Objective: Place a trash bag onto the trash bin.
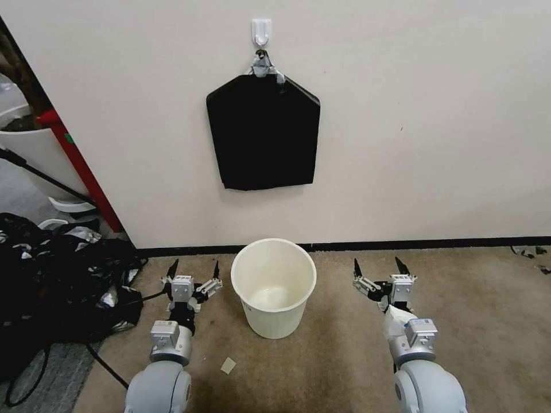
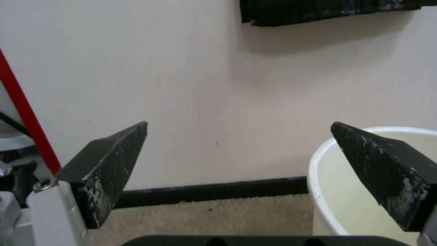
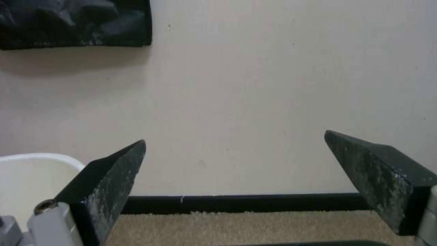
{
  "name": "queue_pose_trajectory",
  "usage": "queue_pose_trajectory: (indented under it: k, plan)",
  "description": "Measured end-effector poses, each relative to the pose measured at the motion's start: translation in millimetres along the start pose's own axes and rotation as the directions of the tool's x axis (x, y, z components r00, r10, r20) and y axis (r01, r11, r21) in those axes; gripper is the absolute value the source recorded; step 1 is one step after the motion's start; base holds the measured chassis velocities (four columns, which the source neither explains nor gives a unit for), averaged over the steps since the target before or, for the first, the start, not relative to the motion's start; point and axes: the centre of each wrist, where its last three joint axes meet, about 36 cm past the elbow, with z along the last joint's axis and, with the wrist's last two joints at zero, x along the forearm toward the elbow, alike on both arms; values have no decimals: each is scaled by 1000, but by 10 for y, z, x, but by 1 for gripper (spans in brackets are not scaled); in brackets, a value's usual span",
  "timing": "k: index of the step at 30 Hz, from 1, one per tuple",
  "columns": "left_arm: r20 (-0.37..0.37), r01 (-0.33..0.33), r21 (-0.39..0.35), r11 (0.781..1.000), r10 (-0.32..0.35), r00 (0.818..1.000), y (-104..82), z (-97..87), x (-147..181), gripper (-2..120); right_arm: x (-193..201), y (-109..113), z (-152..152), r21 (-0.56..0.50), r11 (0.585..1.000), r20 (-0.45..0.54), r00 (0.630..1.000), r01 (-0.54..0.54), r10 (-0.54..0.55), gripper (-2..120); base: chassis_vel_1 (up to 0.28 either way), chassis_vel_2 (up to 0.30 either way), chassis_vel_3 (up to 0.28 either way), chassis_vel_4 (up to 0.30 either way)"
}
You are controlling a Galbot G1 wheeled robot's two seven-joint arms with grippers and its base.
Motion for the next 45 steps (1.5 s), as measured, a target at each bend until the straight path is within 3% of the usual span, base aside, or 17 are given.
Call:
queue_pose_trajectory:
  k: [22, 23, 25, 26, 28, 35, 39, 43, 45]
  plan:
    - [10, 1, 17, 1000, -1, 1000, -33, -7, -10, 100, 2, -11, -24, 2, 1000, 17, 1000, -8, 8, 100, 0, 0, 0, 0]
    - [22, 1, 33, 999, -2, 1000, -71, -15, -22, 100, 8, -23, -43, 3, 1000, 34, 999, -16, 16, 100, 0, 0, 0, 0]
    - [89, 0, 135, 991, -12, 996, -299, -74, -80, 100, 43, -129, -200, 6, 997, 153, 986, -73, 71, 100, 0, 0, 0, 0]
    - [89, 0, 135, 991, -12, 996, -299, -74, -80, 100, 43, -129, -200, 6, 997, 153, 986, -73, 71, 100, 0, 0, 0, 0]
    - [161, -12, 267, 964, -32, 986, -578, -163, -121, 100, 91, -238, -396, -10, 991, 296, 946, -134, 131, 100, 0, 0, 0, 0]
    - [233, -50, 219, 974, -2, 972, -555, -137, -154, 100, 39, -274, -317, 32, 997, 350, 935, -74, 58, 100, 0, 0, 0, 0]
    - [245, -32, 155, 987, -7, 969, -492, -127, -158, 100, 21, -279, -278, 29, 997, 343, 938, -66, 52, 100, 0, 0, 0, 0]
    - [264, 13, 38, 999, -23, 964, -333, -77, -117, 100, -70, -277, -219, 7, 1000, 330, 944, -28, 24, 100, 0, 0, 0, 0]
    - [267, 22, 23, 999, -27, 963, -295, -68, -110, 100, -97, -267, -200, 0, 1000, 326, 945, -17, 16, 100, 0, 0, 0, 0]
